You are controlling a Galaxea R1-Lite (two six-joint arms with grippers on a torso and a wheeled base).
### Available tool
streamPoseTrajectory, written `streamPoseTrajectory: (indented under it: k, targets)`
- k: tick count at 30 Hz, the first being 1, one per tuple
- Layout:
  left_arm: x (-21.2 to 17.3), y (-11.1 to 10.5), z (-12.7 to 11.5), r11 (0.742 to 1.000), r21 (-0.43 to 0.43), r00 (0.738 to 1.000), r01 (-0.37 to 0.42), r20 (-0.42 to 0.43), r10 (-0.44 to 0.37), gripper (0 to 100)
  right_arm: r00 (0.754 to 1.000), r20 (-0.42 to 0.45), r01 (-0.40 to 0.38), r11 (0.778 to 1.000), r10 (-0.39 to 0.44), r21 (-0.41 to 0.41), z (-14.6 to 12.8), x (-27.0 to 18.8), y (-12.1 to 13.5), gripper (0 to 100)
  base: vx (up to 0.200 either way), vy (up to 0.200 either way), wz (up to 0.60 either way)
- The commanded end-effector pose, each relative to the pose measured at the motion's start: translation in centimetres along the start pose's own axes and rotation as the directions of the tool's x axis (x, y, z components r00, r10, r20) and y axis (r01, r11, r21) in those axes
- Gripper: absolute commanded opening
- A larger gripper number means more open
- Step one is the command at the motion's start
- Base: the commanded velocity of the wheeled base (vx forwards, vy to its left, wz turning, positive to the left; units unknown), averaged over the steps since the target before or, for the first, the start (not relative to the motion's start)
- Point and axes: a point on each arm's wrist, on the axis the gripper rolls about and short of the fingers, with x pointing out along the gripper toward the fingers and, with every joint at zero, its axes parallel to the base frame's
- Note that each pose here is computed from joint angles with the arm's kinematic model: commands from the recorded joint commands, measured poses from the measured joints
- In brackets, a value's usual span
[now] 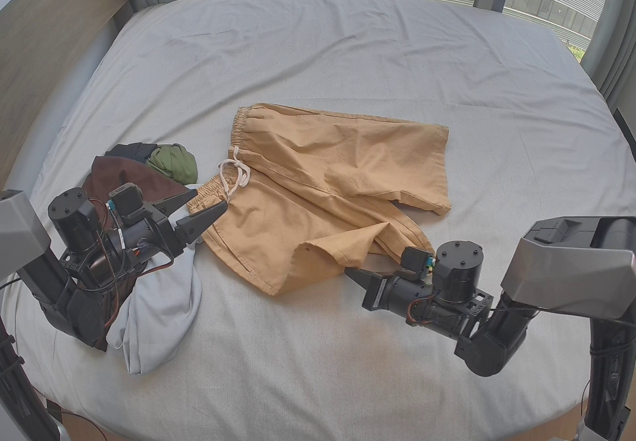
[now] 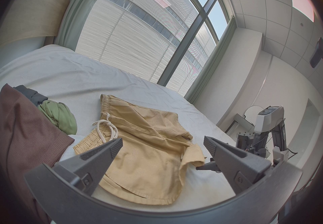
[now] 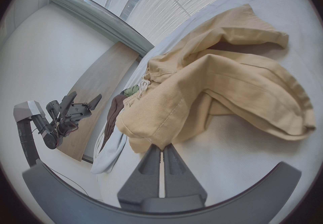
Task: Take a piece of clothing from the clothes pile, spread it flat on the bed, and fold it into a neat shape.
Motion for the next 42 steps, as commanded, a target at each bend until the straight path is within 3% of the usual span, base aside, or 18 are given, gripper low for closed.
streamPoseTrajectory:
  k: [1,6,14,17,29,36,42]
  targets:
    - [0.0,0.0,0.0,1.0,0.0,1.0,0.0,0.001,0.0,100,1.0,0.0,0.029,0.999,-0.029,-0.013,1.6,-4.3,1.0,0,0.0,0.0,0.0]
    - [0.0,0.0,0.0,1.0,-0.001,1.0,0.0,0.0,0.0,100,0.996,-0.015,0.085,0.996,-0.085,-0.006,1.8,-6.7,0.2,0,0.0,0.0,0.0]
    - [0.0,0.0,-0.1,1.0,-0.003,1.0,0.001,-0.003,-0.001,100,0.969,-0.096,0.229,0.974,-0.228,-0.007,0.5,-10.7,-2.6,0,0.0,0.0,0.0]
    - [0.0,0.0,-0.1,1.0,-0.001,1.0,0.001,-0.003,-0.001,100,0.966,-0.101,0.237,0.971,-0.237,-0.005,0.4,-10.9,-2.8,0,0.0,0.0,0.0]
    - [0.0,0.1,-0.1,1.0,-0.004,1.0,-0.001,-0.004,0.001,100,0.916,-0.217,0.342,0.94,-0.337,-0.018,-1.8,-13.1,-4.8,0,0.0,0.0,0.0]
    - [0.0,0.0,-0.1,1.0,-0.001,1.0,-0.001,-0.003,0.001,100,0.916,-0.216,0.344,0.939,-0.338,-0.015,-1.9,-13.2,-4.8,0,0.0,0.0,0.0]
    - [0.0,0.0,0.0,1.0,0.001,1.0,0.0,0.0,0.0,100,0.937,-0.124,0.327,0.945,-0.326,-0.016,-1.2,-12.7,-5.5,0,0.0,0.0,0.0]
